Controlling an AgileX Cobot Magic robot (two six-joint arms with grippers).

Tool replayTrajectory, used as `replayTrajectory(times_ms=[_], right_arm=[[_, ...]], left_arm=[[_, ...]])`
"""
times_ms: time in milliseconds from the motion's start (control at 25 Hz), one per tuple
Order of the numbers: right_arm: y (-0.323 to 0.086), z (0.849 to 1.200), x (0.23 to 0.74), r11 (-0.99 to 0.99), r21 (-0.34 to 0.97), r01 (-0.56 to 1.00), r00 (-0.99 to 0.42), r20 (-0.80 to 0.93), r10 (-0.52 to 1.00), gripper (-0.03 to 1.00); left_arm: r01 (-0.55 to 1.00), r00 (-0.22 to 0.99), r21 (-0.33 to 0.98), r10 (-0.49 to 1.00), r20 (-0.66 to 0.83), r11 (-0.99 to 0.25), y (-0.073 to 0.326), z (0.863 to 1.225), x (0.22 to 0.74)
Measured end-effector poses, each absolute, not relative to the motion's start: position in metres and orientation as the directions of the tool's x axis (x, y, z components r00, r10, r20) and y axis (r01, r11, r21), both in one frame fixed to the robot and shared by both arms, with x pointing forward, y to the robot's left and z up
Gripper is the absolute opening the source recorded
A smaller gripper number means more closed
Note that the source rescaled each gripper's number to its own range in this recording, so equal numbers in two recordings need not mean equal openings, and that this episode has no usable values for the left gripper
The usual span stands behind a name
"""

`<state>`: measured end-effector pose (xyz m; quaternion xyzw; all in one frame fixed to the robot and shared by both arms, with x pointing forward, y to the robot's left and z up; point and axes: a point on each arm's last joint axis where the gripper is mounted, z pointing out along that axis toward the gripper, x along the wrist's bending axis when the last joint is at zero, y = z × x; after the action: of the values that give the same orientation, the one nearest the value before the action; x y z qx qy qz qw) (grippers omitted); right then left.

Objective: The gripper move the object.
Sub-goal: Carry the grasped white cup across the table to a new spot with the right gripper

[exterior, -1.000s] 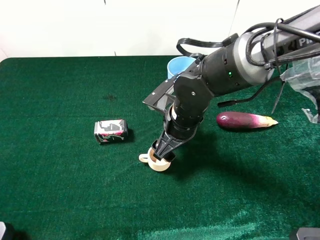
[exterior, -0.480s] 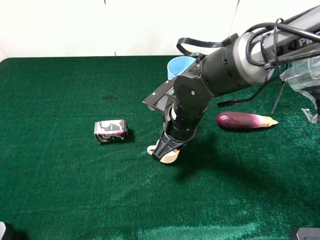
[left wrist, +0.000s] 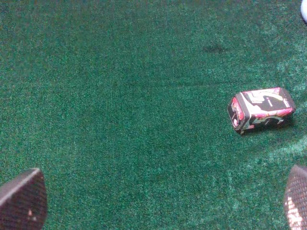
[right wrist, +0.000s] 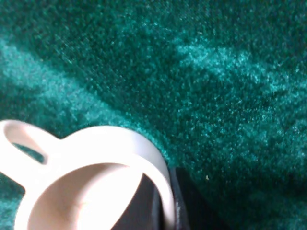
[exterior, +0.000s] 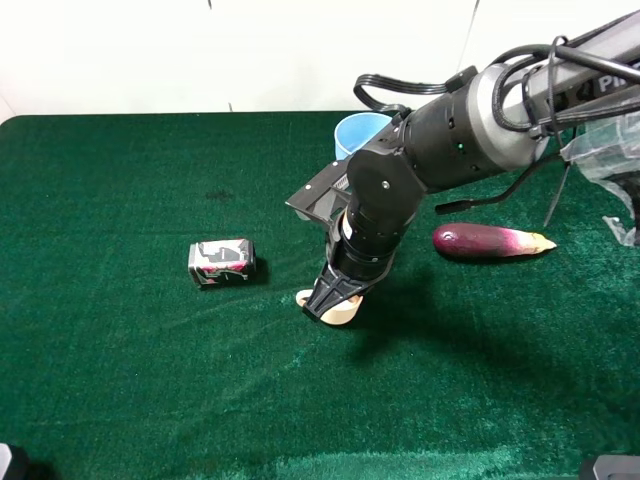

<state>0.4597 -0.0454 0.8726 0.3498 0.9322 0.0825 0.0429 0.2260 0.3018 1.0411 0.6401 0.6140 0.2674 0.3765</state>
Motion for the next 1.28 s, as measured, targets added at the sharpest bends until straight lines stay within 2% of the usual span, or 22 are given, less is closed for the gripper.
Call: replayTrajectory(times_ms=[480,800,1000,1280], right_arm=[[-0.055,0.917,0.457,0.756,0.214,0.618,-0.765,-0.060,0.642,0.00],[-0.088,0.952,0.472,0.737,0.202,0.645,-0.735,-0.100,0.670,0.00],[-0.114,0.977,0.503,0.720,0.157,0.676,-0.707,-0.139,0.694,0.00],[-0.151,1.018,0.552,0.653,0.237,0.719,-0.624,-0.192,0.758,0.00]], left_arm=[[0.585,0.103,0.810,0.987,-0.120,0.037,0.302,1.041,0.226],[0.585,0.103,0.810,0.987,-0.120,0.037,0.302,1.041,0.226],[0.585,0.103,0.810,0.987,-0.120,0.037,0.302,1.041,0.226],[0.585,0.103,0.810,0.987,-0.120,0.037,0.302,1.041,0.226]])
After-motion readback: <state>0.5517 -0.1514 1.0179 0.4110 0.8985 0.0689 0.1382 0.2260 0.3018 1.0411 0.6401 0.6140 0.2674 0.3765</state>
